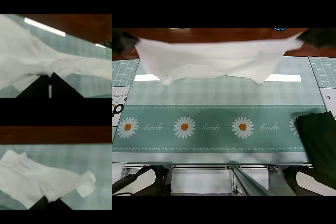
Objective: Fold the shirts.
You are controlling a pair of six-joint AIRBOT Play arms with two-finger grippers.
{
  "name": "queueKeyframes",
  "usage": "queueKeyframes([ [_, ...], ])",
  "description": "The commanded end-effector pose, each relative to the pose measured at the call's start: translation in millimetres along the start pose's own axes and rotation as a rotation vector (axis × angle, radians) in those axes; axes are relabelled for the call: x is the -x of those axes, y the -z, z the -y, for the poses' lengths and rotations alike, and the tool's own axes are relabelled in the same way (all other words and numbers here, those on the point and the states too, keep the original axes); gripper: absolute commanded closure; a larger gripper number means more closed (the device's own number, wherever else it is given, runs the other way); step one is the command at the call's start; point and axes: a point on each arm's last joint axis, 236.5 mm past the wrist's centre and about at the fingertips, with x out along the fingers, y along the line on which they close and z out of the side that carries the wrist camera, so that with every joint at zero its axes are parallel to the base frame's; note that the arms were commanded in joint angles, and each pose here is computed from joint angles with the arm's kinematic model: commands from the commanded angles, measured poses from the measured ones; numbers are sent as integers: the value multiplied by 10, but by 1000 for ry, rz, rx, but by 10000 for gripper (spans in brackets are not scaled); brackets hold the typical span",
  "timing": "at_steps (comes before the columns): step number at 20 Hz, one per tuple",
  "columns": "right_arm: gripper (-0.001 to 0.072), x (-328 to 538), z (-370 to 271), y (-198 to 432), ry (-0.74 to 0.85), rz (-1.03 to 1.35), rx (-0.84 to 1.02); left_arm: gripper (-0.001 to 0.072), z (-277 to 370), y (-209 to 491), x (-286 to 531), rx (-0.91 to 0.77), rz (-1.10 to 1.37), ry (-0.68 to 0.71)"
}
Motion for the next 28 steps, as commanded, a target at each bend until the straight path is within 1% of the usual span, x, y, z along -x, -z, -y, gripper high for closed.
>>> queueKeyframes([
  [1,687,1318,-591,-628,112,294,202,689,894,-482,1075,-202,298,32],
  [3,687,1903,-739,-678,195,407,247,689,1202,-529,1666,-272,453,11],
  [5,687,2399,-920,-603,242,497,290,689,1453,-419,2177,-364,569,-43],
  [7,687,2724,-1108,-469,246,545,320,689,1642,-274,2649,-445,689,-138],
  [9,687,2919,-1205,-273,257,542,336,688,1803,-67,3015,-520,774,-224],
  [12,687,3055,-1243,76,276,476,328,689,1786,240,3456,-540,838,-344],
  [15,687,3066,-1235,279,273,439,291,689,1628,510,3639,-520,802,-372],
  [17,687,2878,-1184,414,244,372,253,689,1341,569,3485,-453,716,-407],
  [19,687,2484,-1113,589,177,251,212,689,1006,567,3079,-394,600,-430],
  [20,687,2264,-1038,675,151,194,190,690,832,583,2802,-359,525,-428],
  [23,688,1519,-571,952,144,30,96,689,309,635,1845,-249,306,-385],
  [26,688,726,-170,1189,97,-146,41,689,-233,532,1005,-138,173,-377],
  [28,688,234,120,1183,87,-205,0,689,-556,473,445,-77,96,-357],
])
